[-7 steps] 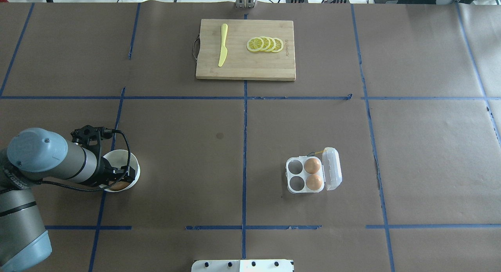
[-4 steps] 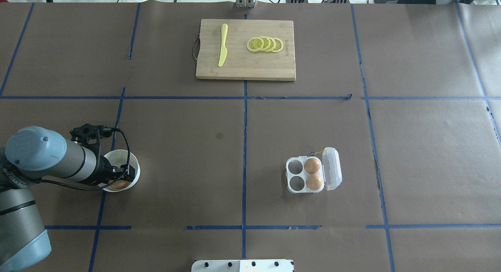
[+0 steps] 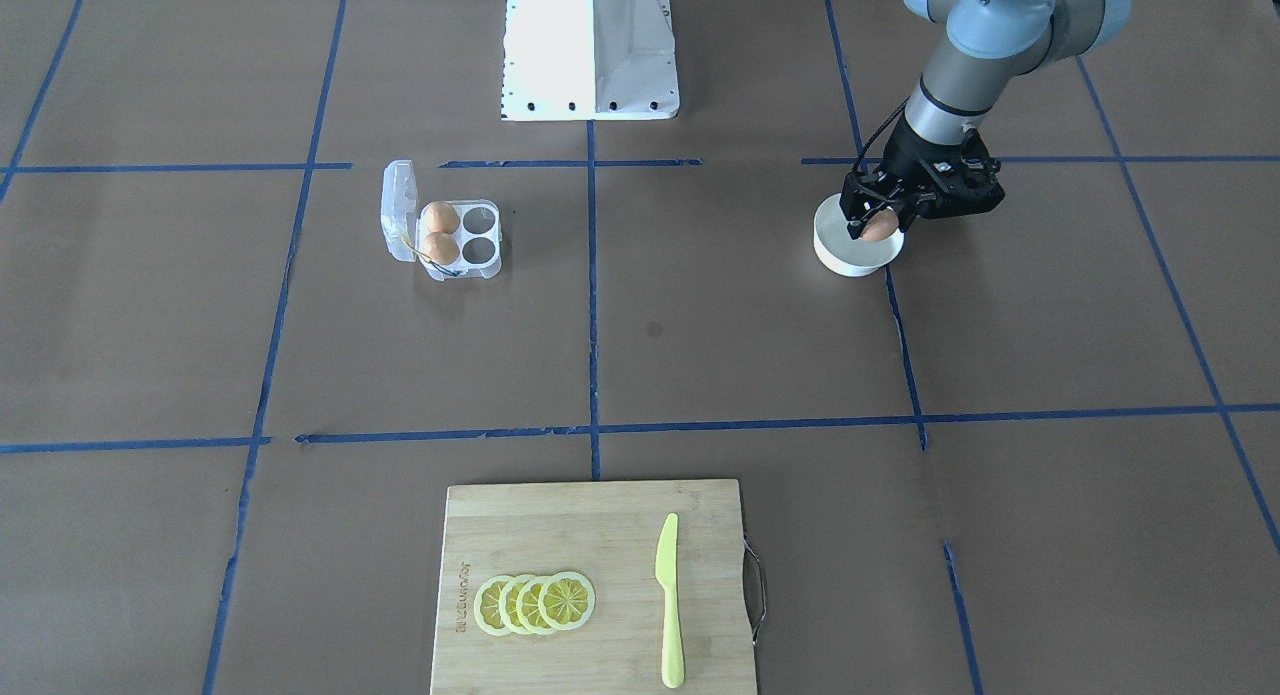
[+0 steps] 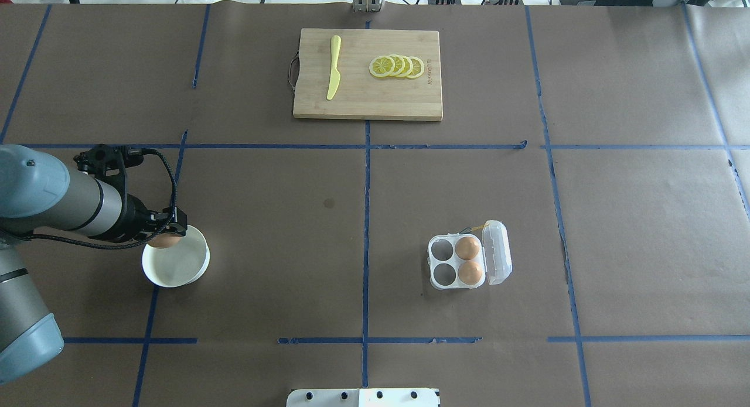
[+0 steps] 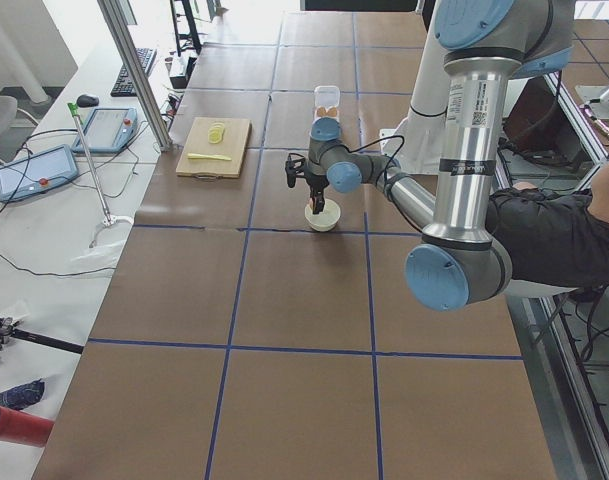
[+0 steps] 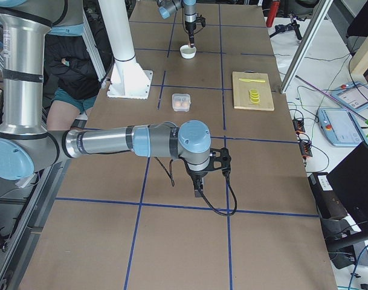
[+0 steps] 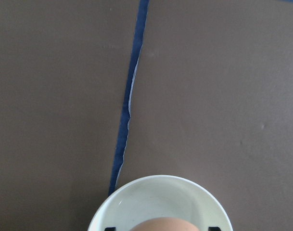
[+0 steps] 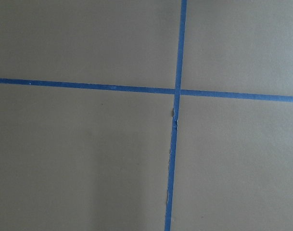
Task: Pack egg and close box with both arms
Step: 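Carry the egg with the left gripper over the clear egg carton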
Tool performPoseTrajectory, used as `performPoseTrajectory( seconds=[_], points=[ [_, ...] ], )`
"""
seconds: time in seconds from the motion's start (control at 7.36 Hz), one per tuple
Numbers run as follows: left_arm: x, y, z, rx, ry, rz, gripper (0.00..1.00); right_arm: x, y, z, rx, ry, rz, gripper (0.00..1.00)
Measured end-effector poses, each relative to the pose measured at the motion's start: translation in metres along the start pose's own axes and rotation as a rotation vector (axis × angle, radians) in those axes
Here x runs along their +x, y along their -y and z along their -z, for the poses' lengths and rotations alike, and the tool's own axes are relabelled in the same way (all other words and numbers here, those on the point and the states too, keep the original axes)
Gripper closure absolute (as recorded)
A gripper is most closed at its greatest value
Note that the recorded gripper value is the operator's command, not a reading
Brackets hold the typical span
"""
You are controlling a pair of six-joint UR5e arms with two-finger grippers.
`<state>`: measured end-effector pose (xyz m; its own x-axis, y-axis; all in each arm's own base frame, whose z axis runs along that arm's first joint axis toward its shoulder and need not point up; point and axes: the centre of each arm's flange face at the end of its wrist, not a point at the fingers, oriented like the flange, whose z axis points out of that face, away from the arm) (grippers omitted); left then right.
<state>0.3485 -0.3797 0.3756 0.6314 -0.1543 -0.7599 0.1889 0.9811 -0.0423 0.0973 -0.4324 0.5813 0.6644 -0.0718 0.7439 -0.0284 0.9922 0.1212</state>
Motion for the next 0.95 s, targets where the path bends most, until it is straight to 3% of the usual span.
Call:
performPoseTrajectory(
  seconds=[0.27,0.54,0.95],
  points=[
    [0.051,0.008,0.028,0.028,-0.101,0.051,1.00,-0.009,0.003,0.009,0.018,-0.003,0.021,0.00],
    [0.146,0.015,0.030,0.013,-0.216,0.158,1.00,-0.021,0.009,0.019,0.039,-0.010,0.048,0.00],
    [0.218,-0.017,0.028,-0.053,-0.489,0.155,1.00,-0.019,0.007,0.017,0.037,-0.004,0.043,0.00]
  ],
)
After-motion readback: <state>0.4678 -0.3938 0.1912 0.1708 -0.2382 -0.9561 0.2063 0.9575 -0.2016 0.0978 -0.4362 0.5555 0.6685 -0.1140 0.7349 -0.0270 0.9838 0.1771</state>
